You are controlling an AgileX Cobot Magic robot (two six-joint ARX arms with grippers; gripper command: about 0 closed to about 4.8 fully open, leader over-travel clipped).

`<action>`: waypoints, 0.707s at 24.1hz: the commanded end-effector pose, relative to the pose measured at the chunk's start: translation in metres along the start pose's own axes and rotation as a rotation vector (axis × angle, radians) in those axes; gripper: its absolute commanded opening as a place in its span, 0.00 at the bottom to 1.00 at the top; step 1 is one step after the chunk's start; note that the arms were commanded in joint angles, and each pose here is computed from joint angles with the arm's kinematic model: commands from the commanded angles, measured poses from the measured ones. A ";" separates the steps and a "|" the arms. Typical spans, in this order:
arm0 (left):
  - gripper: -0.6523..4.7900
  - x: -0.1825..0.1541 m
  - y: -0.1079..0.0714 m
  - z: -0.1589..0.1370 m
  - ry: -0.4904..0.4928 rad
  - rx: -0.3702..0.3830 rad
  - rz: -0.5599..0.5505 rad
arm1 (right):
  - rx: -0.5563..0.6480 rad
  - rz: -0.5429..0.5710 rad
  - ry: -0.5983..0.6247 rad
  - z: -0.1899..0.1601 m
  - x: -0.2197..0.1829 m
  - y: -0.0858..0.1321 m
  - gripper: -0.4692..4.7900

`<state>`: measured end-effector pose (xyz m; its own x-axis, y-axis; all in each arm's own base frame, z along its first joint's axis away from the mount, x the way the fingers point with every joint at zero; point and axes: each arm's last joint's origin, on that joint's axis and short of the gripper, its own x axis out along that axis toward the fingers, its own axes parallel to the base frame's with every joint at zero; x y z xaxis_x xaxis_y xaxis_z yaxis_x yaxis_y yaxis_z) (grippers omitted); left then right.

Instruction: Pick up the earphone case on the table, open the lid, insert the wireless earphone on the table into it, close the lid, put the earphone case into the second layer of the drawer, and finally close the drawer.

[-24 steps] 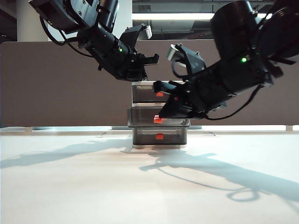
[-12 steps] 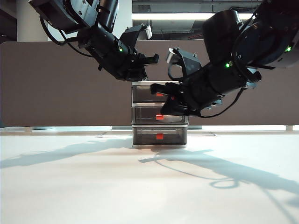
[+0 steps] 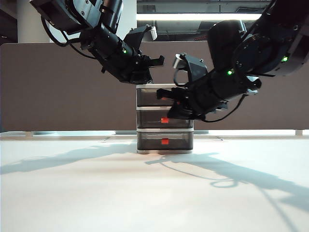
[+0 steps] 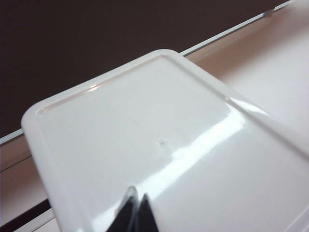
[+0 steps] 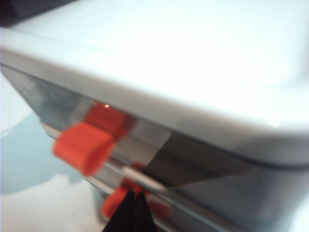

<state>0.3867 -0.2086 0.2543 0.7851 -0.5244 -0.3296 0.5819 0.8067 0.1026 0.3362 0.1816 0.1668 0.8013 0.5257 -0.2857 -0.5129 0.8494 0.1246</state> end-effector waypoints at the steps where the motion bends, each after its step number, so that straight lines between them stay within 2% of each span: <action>1: 0.11 0.000 -0.001 -0.004 0.034 0.000 -0.008 | -0.003 0.011 -0.031 0.008 0.000 0.002 0.09; 5: 0.11 0.001 -0.001 -0.004 0.034 0.000 -0.008 | 0.003 0.046 0.041 0.010 -0.007 0.004 0.09; 9: 0.11 -0.006 -0.001 0.003 0.020 0.001 -0.006 | 0.014 0.036 0.138 0.028 -0.033 0.008 0.09; 13: 0.11 -0.022 0.000 0.016 0.017 -0.006 -0.006 | 0.017 0.034 0.168 0.046 -0.059 0.012 0.09; 17: 0.11 -0.044 0.000 0.033 0.009 -0.080 -0.004 | 0.012 0.032 0.187 0.060 -0.085 0.016 0.09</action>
<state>0.3652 -0.1963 0.2890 0.7802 -0.5194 -0.3485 0.5732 0.8167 0.0662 0.2855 0.1567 0.2454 0.7227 0.5379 -0.4340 -0.5298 0.8344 0.1519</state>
